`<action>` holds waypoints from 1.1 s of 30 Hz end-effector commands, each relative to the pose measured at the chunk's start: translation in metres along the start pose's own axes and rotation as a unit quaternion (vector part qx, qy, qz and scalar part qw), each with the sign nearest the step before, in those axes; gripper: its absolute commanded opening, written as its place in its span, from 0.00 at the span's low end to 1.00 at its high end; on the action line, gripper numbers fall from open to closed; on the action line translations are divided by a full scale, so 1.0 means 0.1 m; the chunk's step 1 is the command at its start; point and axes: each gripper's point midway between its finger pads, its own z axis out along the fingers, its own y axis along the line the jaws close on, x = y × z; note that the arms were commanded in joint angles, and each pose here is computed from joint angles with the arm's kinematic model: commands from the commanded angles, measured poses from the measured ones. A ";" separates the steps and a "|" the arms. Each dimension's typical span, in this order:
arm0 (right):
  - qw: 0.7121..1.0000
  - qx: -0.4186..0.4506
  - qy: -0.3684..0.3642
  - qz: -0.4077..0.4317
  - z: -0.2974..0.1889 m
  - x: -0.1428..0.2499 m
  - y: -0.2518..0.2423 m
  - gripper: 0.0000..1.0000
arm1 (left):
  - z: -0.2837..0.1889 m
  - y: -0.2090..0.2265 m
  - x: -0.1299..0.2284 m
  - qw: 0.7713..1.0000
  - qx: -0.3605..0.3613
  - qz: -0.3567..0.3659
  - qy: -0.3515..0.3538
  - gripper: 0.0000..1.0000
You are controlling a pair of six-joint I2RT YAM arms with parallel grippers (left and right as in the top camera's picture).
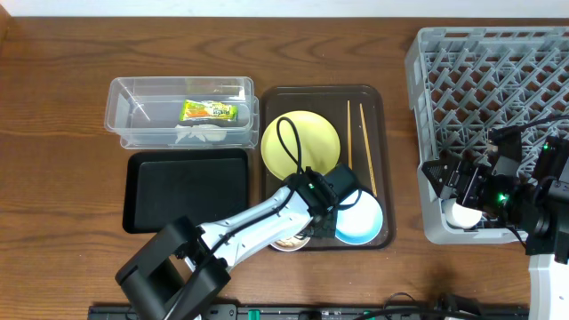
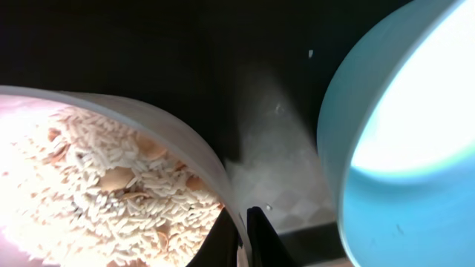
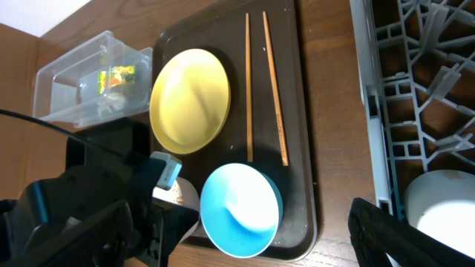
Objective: Sort waste into correct bins and load items into the dishwasher rack
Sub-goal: 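Grasp the rim of the pink rice bowl with the left gripper, then carry the pink bowl over the black tray and tip the rice out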
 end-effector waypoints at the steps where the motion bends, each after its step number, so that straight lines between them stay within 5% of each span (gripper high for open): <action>1: 1.000 -0.003 -0.002 -0.005 -0.02 -0.01 0.04 0.91 | -0.11 -0.08 -0.05 1.000 0.007 0.016 -0.001 0.06; 12: 1.000 -0.003 -0.002 -0.005 -0.02 -0.01 0.04 0.91 | -1.01 -0.07 -0.31 0.995 0.063 0.053 -0.061 0.06; 16: 1.000 -0.003 -0.002 -0.005 -0.02 -0.01 0.04 0.91 | -1.36 0.05 -0.39 0.986 0.145 0.043 -0.064 0.06; 21: 1.000 -0.003 -0.004 -0.006 -0.02 -0.02 0.04 0.91 | -1.82 0.31 -0.59 0.953 0.293 0.020 -0.076 0.06; 33: 1.000 -0.003 -0.004 -0.007 -0.02 -0.02 0.04 0.91 | -1.80 1.06 -0.58 0.875 0.472 -0.051 -0.101 0.06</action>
